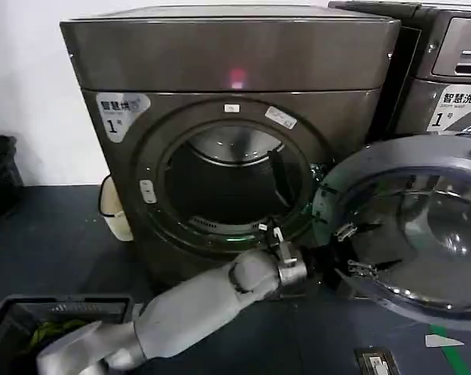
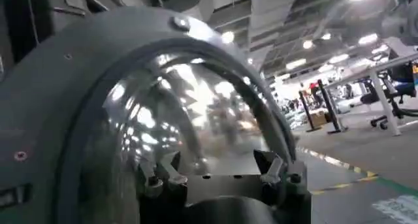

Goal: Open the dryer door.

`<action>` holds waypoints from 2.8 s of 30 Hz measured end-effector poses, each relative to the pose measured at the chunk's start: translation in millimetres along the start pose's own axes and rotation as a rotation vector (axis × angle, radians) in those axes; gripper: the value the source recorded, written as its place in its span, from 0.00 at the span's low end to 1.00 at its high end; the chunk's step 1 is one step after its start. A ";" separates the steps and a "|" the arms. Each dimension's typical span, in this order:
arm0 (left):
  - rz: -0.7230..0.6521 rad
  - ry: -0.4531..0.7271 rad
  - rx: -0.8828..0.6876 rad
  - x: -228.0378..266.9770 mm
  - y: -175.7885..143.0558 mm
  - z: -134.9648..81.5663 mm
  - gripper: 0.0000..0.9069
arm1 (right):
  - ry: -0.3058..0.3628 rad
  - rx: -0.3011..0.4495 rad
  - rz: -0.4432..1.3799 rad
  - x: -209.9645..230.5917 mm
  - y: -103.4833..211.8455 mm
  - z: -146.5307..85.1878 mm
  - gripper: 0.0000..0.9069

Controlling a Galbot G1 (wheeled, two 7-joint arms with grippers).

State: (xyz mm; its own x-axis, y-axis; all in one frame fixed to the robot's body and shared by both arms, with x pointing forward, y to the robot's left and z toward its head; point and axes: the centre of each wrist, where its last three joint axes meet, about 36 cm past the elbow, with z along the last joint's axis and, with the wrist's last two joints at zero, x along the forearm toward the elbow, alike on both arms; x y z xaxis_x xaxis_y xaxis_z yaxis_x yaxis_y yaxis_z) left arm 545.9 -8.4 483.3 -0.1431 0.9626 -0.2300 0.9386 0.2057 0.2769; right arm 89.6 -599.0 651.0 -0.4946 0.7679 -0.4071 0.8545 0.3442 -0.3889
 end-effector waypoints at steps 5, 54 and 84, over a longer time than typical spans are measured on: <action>0.007 -0.071 0.005 13.5 1.2 -5.8 1.00 | -0.007 -0.017 -0.003 -1.5 -1.3 -1.8 1.00; 0.064 1.178 -0.285 452.7 -39.7 -239.2 1.00 | -0.052 0.077 0.199 -6.7 -12.4 -11.3 1.00; 0.148 1.595 -0.310 536.5 -9.6 -272.9 1.00 | -0.054 0.072 0.201 -5.2 -19.7 -14.2 1.00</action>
State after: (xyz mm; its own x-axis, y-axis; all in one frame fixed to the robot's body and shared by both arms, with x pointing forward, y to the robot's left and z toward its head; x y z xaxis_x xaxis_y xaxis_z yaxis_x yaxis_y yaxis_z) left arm 374.4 554.2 611.9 -0.4086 0.1319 0.9031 0.9057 -0.0641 0.4191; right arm 77.7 -602.1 672.5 -0.3243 0.7867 -0.5253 0.9244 0.1457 -0.3526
